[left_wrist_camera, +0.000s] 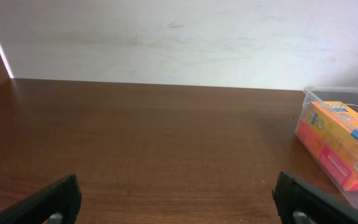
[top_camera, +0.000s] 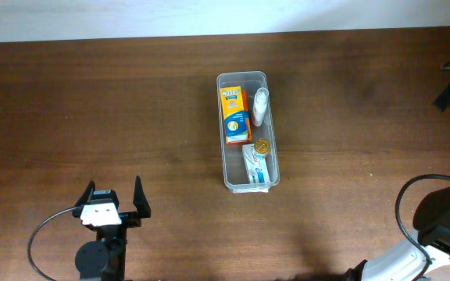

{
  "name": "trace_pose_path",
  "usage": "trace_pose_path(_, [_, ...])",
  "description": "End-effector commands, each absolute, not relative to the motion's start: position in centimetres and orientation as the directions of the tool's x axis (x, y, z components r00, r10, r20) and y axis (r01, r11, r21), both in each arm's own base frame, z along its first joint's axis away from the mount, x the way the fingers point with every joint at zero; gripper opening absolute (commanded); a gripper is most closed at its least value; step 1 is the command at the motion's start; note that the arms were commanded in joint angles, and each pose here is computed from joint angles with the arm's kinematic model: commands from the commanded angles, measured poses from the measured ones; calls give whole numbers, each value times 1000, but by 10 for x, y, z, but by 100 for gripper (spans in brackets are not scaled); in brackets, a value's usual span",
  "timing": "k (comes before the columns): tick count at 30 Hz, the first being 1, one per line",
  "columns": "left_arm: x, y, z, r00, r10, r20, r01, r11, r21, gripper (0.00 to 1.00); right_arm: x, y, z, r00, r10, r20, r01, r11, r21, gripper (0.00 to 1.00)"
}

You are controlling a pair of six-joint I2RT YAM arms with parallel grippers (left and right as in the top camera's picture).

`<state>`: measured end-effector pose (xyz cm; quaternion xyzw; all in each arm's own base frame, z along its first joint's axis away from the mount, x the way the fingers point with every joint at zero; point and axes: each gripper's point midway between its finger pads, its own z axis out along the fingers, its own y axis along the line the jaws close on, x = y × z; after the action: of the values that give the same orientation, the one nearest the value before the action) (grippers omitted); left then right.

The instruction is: Pack container

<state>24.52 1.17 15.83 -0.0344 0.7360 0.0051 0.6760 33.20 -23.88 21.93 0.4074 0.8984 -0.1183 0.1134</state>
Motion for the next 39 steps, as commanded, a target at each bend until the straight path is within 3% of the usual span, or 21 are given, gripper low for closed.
trace_pose_path(1, [245,10,157,-82,-28,-996,-46,999,-25,99,330,-239,222,-631,711,-311,768,629,-119,98])
trace_pose_path(6, [245,10,157,-82,-28,-996,-46,999,-24,99,319,-245,254,-607,684,-405,782,605,-151,98])
trace_pose_path(12, [245,10,157,-82,-28,-996,-46,999,-24,99,328,-237,310,-488,619,-615,779,627,12,98])
trace_pose_path(17, [245,10,157,-82,-28,-996,-46,999,-24,99,338,-211,349,-333,497,-801,706,695,138,98])
trace_pose_path(22, [245,10,157,-82,-28,-996,-46,999,-24,99,334,-161,367,-253,306,-918,562,819,118,98])
trace_pose_path(30, [245,10,157,-82,-28,-996,-46,999,-25,99,280,-92,351,-97,220,-971,401,901,165,98])
trace_pose_path(39, [245,10,157,-82,-28,-996,-46,999,-24,99,243,-56,312,40,183,-982,272,944,187,98])
